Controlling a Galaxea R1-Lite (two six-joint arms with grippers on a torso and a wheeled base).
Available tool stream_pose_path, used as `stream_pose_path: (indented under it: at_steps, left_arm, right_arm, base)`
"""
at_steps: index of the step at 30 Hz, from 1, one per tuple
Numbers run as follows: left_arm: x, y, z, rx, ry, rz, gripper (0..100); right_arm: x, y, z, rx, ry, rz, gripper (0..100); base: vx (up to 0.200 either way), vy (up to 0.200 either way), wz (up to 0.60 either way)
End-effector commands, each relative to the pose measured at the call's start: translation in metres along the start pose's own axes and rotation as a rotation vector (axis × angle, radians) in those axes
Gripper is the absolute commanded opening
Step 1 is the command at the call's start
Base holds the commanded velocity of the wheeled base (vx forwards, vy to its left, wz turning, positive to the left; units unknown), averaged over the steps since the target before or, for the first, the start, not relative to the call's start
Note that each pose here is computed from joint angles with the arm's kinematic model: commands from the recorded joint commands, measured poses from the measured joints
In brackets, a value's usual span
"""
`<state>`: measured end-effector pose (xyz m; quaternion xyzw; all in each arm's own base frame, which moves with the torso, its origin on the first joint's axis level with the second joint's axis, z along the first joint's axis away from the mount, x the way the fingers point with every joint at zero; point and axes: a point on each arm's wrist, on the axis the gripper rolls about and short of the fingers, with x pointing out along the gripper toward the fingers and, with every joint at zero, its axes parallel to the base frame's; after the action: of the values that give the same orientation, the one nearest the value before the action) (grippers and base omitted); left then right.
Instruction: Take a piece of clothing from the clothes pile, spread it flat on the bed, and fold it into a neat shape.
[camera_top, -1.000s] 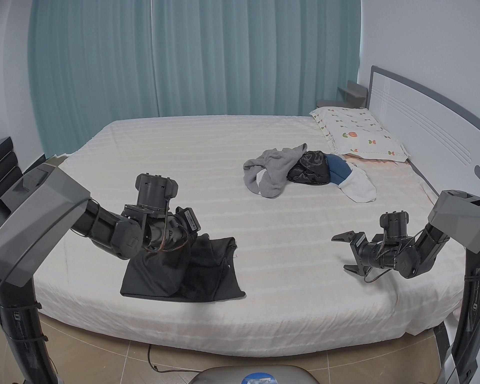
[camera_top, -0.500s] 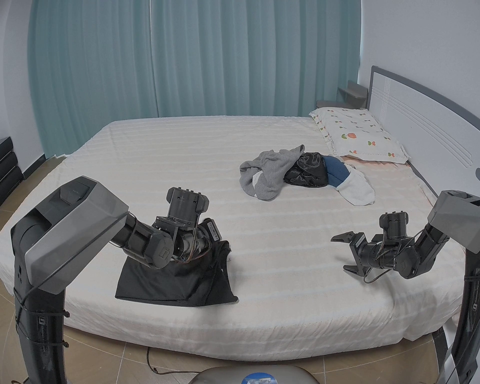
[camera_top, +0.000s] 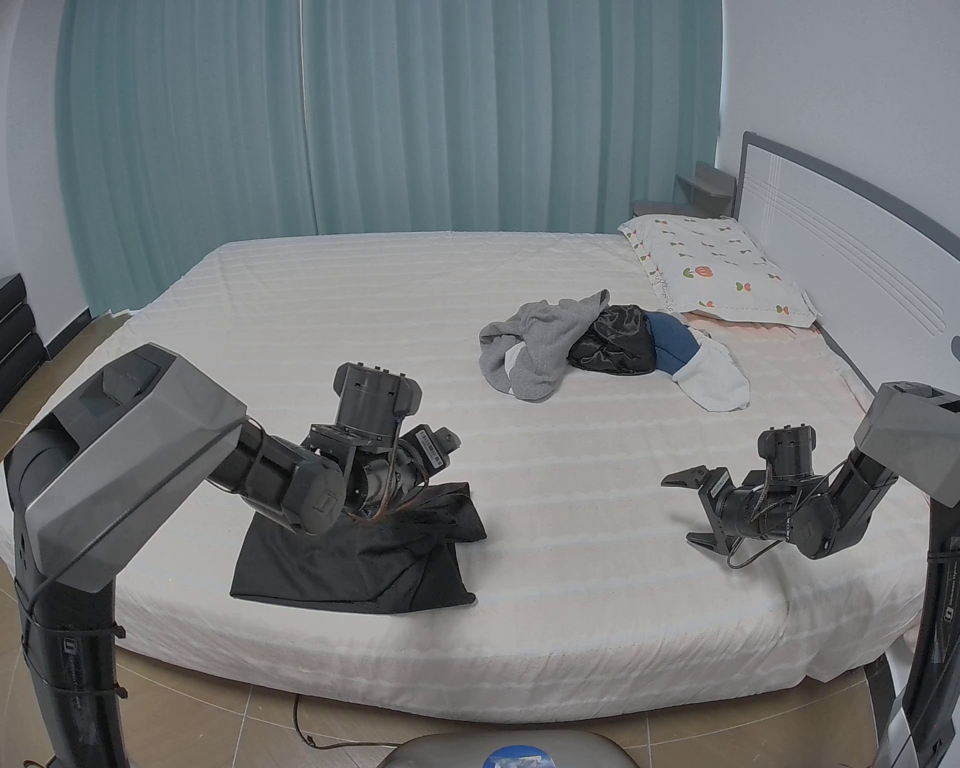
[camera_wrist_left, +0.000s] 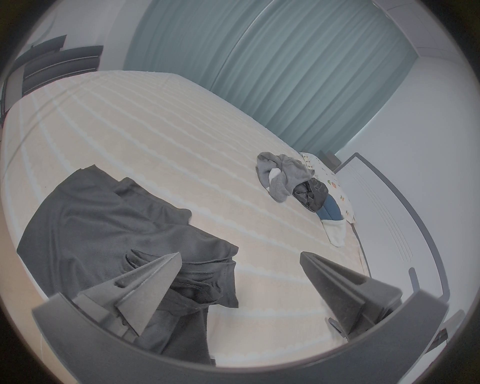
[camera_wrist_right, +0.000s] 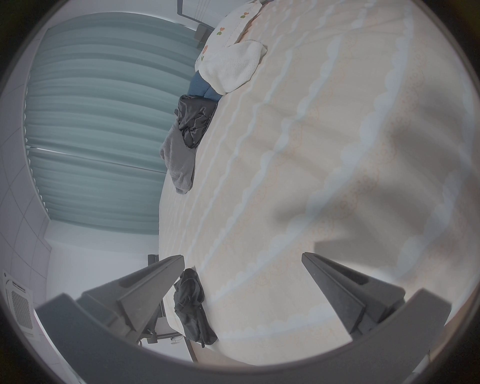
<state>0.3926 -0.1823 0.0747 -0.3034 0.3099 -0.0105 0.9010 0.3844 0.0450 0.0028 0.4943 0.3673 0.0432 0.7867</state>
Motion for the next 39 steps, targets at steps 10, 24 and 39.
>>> stream_pose_path:
  at_steps: [10,24,39]
  left_arm:
    - [-0.024,0.063,0.027,-0.221,0.028,0.034,100]
    - [-0.036,0.144,0.039,-0.403,0.005,0.012,100]
    - [-0.027,0.164,0.039,-0.492,0.053,-0.003,100]
  right_arm:
    - [0.002,-0.001,-0.003,-0.010,0.004,-0.008,100]
    - [0.002,0.015,-0.012,-0.059,-0.013,0.004,100]
    - [0.012,0.056,-0.076,-0.302,-0.024,-0.077,100]
  base:
    - [0.000,0.060,0.00]
    - [0.000,0.200,0.00]
    - [0.000,0.200,0.00]
